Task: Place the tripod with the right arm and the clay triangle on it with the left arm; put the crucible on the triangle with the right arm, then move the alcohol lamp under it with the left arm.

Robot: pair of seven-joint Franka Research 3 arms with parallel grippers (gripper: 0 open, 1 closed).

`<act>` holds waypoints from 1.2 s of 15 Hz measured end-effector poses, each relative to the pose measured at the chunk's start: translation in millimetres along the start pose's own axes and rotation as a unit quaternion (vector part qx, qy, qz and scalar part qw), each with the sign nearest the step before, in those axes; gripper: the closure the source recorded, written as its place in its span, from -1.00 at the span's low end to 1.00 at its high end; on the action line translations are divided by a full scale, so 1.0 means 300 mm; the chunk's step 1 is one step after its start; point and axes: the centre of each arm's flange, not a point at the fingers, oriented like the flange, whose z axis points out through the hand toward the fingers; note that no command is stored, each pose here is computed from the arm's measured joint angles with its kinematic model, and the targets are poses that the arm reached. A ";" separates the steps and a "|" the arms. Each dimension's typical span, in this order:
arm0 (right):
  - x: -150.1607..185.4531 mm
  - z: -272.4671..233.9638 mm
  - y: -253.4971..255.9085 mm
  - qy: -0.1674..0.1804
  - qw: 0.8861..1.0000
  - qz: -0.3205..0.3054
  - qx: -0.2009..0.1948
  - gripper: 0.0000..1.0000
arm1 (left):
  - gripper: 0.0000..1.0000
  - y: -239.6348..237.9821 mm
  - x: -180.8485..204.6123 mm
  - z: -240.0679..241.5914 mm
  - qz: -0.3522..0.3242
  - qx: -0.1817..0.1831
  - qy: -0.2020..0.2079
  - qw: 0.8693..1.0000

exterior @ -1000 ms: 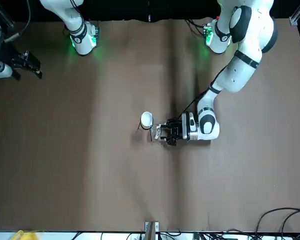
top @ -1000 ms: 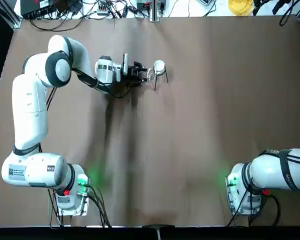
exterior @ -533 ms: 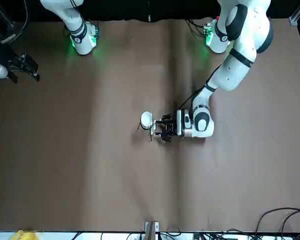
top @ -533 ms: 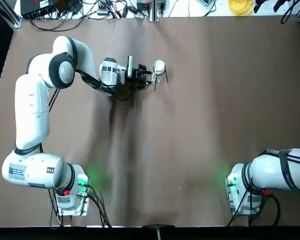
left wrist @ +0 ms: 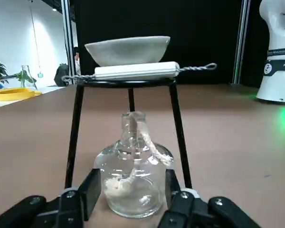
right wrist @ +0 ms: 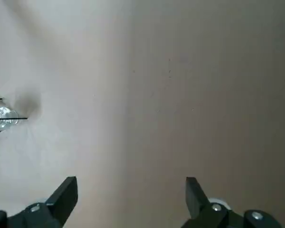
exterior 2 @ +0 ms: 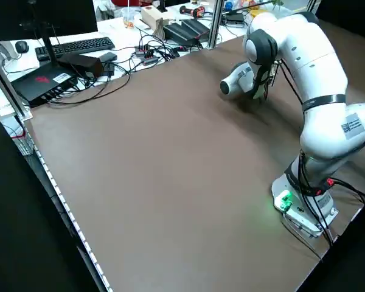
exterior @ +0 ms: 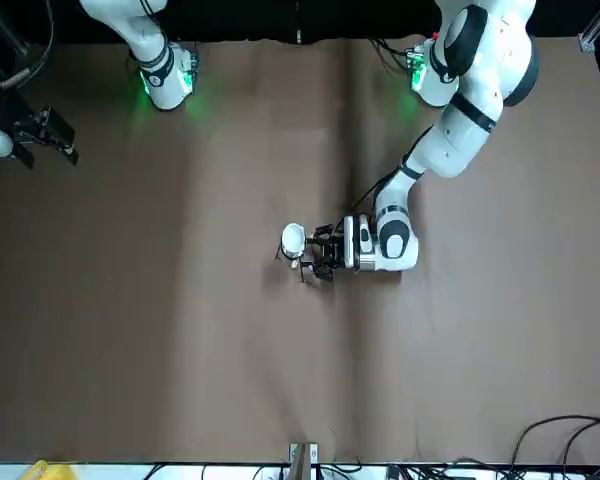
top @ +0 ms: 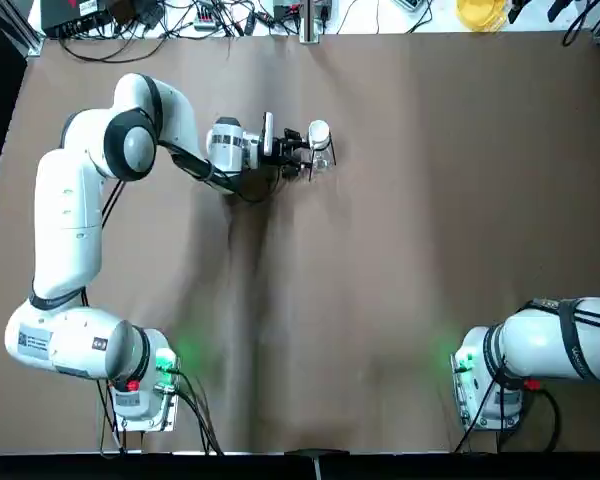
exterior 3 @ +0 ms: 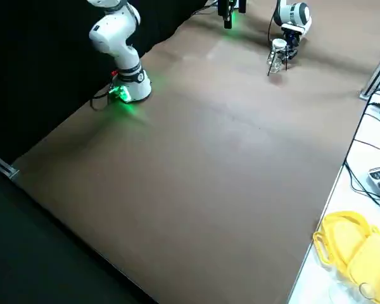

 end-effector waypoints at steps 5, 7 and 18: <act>-0.003 -0.014 0.024 0.005 1.000 0.007 -0.001 -1.00 | -0.58 -0.043 -0.011 -0.071 0.002 0.018 -0.010 1.000; -0.004 -0.013 0.025 0.004 1.000 0.007 -0.001 -1.00 | -0.77 -0.092 -0.008 -0.153 0.009 0.034 -0.017 0.999; -0.007 0.002 0.023 -0.004 1.000 0.008 -0.001 -1.00 | -1.00 -0.419 0.488 -0.614 0.034 0.011 -0.131 0.991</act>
